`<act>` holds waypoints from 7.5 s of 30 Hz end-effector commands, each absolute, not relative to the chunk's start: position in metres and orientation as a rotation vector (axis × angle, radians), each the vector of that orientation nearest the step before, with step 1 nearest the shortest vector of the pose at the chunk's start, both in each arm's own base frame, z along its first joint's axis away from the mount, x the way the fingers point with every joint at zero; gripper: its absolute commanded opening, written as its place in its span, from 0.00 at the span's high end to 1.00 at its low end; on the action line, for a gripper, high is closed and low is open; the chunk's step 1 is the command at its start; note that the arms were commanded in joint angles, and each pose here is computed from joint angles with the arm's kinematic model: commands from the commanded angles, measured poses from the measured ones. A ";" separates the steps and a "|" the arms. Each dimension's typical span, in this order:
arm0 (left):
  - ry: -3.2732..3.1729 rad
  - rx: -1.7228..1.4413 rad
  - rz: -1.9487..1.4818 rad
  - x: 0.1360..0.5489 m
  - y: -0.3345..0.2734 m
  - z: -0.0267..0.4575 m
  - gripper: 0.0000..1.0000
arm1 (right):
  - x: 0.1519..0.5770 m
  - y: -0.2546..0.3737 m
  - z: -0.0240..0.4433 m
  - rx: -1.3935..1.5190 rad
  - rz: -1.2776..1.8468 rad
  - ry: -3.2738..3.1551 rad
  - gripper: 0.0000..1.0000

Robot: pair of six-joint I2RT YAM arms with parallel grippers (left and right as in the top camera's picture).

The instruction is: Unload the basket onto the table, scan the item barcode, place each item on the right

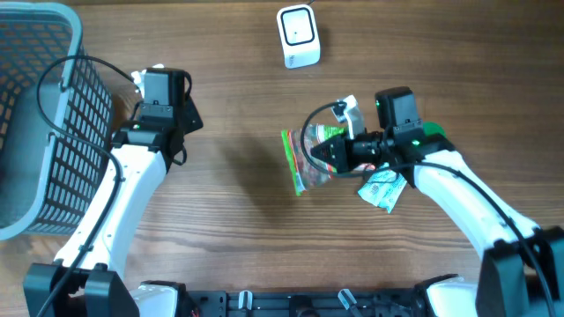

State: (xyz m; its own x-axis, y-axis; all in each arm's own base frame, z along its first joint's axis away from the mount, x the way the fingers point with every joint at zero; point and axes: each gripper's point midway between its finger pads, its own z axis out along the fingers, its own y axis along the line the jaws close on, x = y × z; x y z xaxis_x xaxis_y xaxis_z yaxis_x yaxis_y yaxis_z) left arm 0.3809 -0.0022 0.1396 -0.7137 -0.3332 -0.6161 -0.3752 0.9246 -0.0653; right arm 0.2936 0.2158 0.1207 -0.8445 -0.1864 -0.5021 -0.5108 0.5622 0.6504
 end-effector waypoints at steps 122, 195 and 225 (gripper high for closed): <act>2.412 -0.530 0.163 0.382 0.029 0.141 0.00 | 0.342 0.107 0.168 -0.350 0.017 2.950 0.08; 2.412 -0.530 0.163 0.382 0.029 0.141 0.00 | 0.296 0.084 0.440 0.035 0.217 1.942 0.00; 2.412 -0.530 0.163 0.382 0.029 0.141 0.00 | 0.197 0.024 0.342 -0.053 0.199 1.074 0.00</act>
